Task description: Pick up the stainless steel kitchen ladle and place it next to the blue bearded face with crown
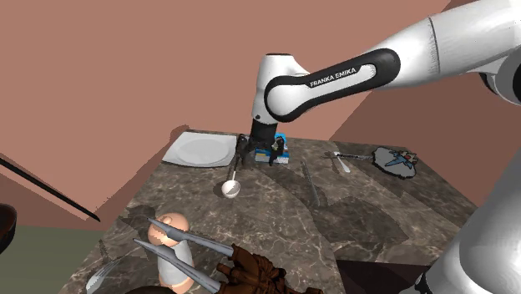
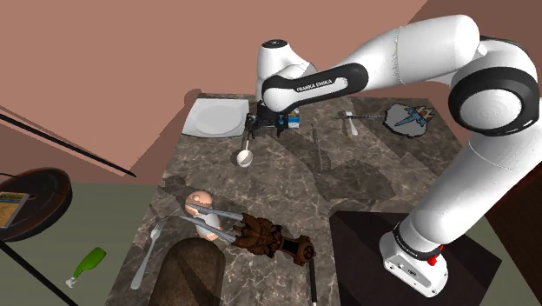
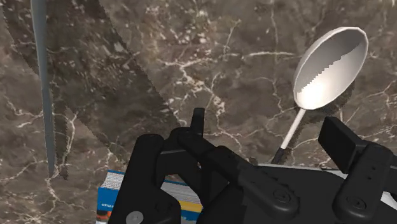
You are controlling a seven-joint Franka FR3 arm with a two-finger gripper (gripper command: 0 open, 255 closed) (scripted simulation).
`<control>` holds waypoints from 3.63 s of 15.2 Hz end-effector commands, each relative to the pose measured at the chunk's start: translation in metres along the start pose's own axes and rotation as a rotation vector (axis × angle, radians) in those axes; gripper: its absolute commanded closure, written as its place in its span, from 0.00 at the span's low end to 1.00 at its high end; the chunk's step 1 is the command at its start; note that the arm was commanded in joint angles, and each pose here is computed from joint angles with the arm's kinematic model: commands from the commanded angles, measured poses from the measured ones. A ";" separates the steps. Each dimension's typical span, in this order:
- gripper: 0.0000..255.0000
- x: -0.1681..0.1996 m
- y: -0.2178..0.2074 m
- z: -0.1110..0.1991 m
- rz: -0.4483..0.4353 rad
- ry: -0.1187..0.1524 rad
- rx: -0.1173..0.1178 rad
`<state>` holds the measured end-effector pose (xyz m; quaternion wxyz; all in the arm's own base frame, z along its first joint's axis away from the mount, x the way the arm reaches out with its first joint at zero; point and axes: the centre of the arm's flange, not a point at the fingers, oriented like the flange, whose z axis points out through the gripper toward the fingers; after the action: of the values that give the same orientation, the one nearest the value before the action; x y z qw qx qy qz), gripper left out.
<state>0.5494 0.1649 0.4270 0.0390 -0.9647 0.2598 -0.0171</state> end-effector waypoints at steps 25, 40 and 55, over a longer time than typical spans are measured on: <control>1.00 0.071 -0.057 0.096 0.208 -0.019 0.021; 1.00 0.071 -0.060 0.059 0.208 -0.019 0.021; 1.00 0.072 -0.067 -0.020 0.208 -0.019 0.021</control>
<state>0.6449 0.1844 0.4471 0.0534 -0.9322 0.3578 -0.0069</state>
